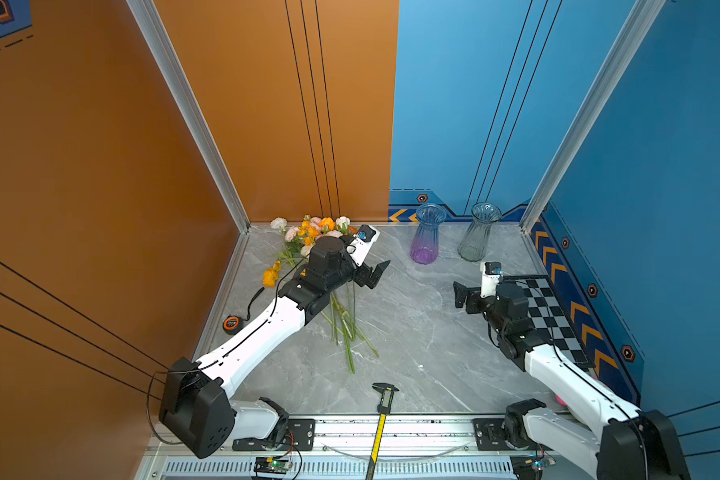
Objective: Arrange the flowers into the vase
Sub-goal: 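Reach the right gripper to the blue-purple vase while the left gripper moves over the flowers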
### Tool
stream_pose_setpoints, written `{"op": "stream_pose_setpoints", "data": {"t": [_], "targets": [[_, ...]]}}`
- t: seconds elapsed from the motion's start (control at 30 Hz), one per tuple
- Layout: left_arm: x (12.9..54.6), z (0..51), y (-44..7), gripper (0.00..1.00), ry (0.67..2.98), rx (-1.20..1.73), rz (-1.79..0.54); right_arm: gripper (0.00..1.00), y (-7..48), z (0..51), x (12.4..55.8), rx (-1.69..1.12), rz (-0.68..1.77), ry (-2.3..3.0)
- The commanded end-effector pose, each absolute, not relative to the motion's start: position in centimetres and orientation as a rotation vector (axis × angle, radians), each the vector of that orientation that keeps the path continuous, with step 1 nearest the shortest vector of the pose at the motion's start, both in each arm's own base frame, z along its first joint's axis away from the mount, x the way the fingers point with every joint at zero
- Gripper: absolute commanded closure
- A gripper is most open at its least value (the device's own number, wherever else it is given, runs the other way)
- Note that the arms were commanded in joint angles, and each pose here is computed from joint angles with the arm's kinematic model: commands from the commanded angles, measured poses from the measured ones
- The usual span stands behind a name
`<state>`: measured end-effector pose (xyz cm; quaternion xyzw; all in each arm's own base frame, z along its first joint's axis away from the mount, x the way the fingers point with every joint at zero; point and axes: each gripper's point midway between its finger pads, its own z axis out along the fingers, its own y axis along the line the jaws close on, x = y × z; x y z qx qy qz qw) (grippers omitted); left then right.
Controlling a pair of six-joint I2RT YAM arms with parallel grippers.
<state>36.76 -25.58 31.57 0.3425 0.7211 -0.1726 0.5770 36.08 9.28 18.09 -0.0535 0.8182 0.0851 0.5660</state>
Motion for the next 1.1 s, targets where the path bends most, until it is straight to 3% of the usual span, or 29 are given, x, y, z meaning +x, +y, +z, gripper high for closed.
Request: {"op": "stream_pose_setpoints", "data": {"t": [0.0, 0.4, 1.07], "targets": [[34.9, 29.9, -26.9, 0.02, 1.708, 0.992, -0.492, 0.0, 12.0, 21.2, 39.1, -0.212, 0.208, 1.783], [36.1, 29.1, -27.2, 0.02, 1.68, 0.804, -0.738, 0.0, 16.1, 21.1, 51.2, -0.244, 0.251, 1.566], [36.5, 31.1, -24.3, 0.02, 1.649, 0.742, -0.706, 0.0, 15.5, 18.2, 58.1, -0.196, 0.213, 1.558]]}}
